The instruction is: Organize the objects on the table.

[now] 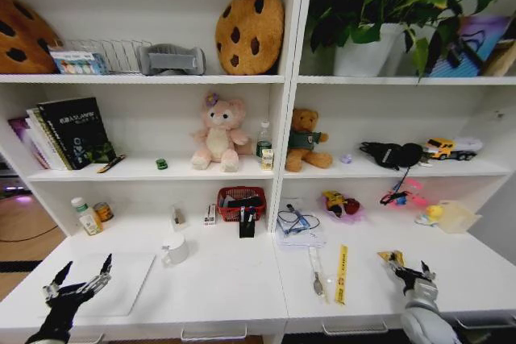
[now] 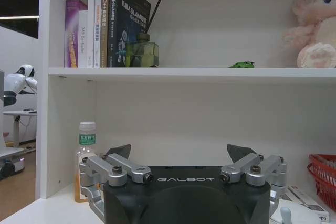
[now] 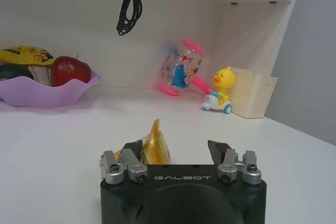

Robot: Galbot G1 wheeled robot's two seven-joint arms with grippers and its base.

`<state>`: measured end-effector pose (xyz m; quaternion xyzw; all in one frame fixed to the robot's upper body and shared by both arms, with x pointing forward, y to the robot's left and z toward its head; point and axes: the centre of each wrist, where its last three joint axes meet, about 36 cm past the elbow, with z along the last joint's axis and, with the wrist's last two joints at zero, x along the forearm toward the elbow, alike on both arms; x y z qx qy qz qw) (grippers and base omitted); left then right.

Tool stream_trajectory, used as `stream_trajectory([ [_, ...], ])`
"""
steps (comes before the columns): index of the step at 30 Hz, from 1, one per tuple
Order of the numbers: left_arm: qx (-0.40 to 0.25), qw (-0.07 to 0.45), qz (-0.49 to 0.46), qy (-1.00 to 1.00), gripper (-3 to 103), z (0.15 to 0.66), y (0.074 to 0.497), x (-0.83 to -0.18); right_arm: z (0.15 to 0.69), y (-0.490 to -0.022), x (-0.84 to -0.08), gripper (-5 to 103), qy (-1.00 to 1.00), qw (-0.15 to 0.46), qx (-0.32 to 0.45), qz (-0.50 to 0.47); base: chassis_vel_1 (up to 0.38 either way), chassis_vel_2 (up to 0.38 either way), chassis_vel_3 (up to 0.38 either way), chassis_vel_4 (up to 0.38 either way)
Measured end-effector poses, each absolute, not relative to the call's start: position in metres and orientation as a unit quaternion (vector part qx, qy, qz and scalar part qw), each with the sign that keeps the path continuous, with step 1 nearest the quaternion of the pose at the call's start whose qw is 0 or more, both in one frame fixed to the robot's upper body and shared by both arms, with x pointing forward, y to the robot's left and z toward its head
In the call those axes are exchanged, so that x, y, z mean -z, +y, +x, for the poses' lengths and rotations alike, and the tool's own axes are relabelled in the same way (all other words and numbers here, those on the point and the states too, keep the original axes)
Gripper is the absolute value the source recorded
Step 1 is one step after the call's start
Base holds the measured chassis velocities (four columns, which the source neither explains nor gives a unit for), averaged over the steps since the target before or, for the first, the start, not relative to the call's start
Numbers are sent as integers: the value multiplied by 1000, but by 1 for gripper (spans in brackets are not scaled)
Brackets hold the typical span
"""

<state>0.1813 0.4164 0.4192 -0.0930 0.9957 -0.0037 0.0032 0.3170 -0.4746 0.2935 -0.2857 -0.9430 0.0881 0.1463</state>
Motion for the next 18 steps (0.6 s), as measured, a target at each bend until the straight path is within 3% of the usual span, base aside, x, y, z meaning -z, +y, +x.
stream_trajectory([
  [10,4,3,-93,996,100,181,416,-419,314,-474,-289,27,-945,139,-94,-280,0,0,0,0],
  [18,4,3,-93,996,100,181,416,-419,316,-473,-289,3,-947,133,-96,-276,0,0,0,0],
])
